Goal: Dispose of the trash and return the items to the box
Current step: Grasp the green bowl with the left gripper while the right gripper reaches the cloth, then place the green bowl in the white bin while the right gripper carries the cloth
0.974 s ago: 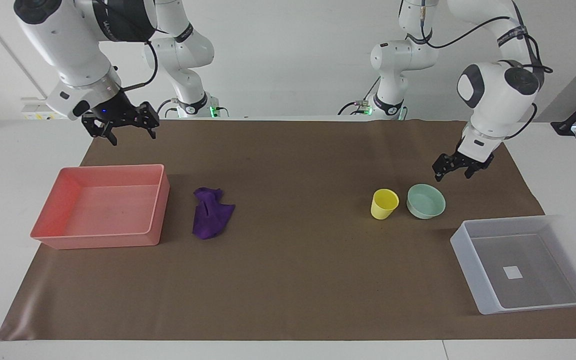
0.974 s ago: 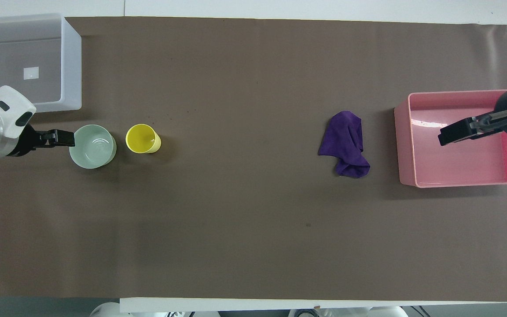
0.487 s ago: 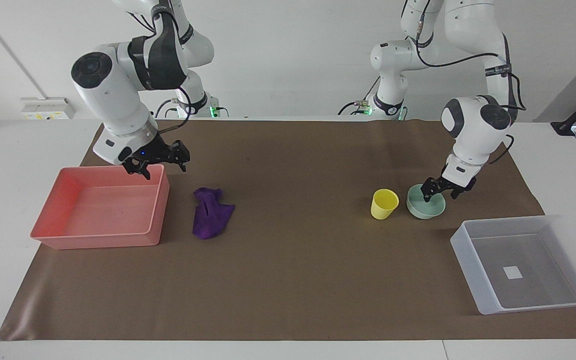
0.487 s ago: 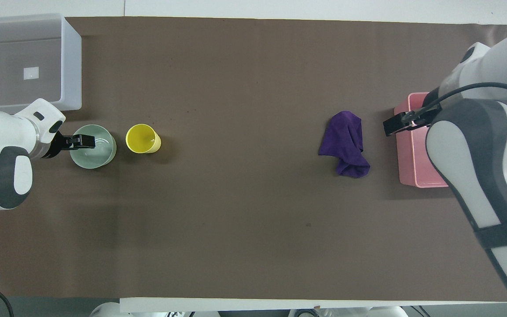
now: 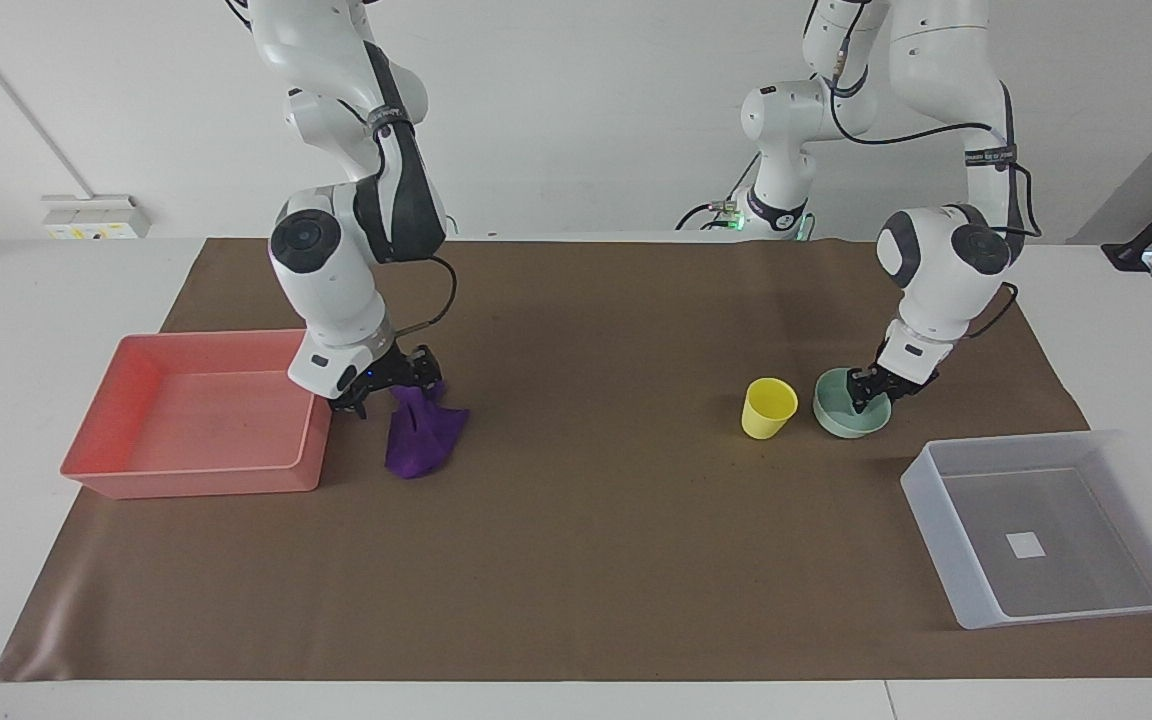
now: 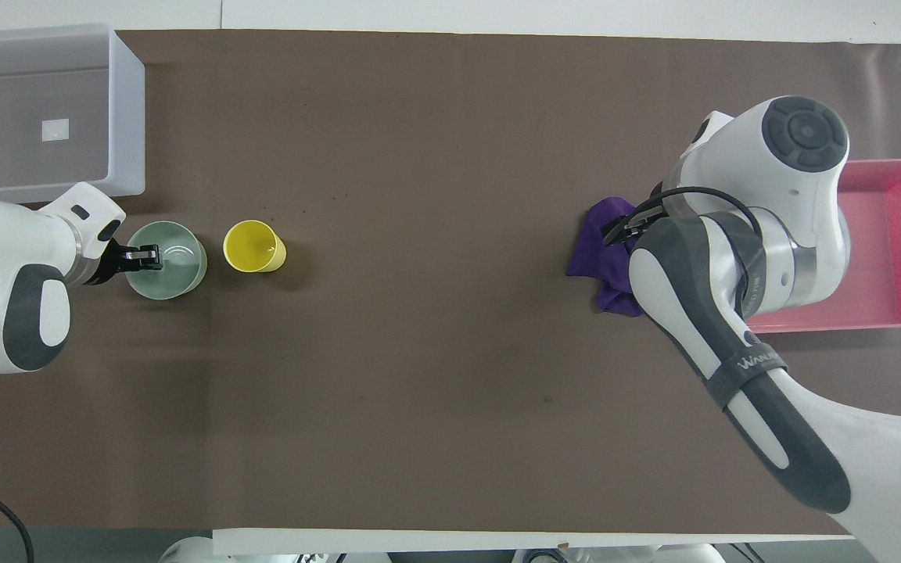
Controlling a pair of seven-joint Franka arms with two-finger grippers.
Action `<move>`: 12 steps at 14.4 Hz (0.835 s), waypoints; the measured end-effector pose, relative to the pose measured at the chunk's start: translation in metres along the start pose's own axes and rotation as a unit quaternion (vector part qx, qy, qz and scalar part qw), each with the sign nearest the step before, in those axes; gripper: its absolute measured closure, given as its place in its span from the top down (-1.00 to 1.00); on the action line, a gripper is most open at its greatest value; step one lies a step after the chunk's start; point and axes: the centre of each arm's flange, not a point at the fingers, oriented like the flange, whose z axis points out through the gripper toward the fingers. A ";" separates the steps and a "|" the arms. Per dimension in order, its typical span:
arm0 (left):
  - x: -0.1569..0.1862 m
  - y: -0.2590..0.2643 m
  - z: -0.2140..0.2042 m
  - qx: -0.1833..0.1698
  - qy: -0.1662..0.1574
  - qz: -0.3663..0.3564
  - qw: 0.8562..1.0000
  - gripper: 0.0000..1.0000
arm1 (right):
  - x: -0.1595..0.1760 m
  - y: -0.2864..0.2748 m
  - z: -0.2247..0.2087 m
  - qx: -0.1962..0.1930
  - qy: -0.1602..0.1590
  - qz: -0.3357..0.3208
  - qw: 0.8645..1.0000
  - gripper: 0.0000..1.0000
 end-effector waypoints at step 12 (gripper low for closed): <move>0.117 -0.094 -0.216 -0.038 0.019 -0.107 0.993 -0.96 | 0.009 -0.010 0.058 -0.011 0.006 0.000 1.000 -0.62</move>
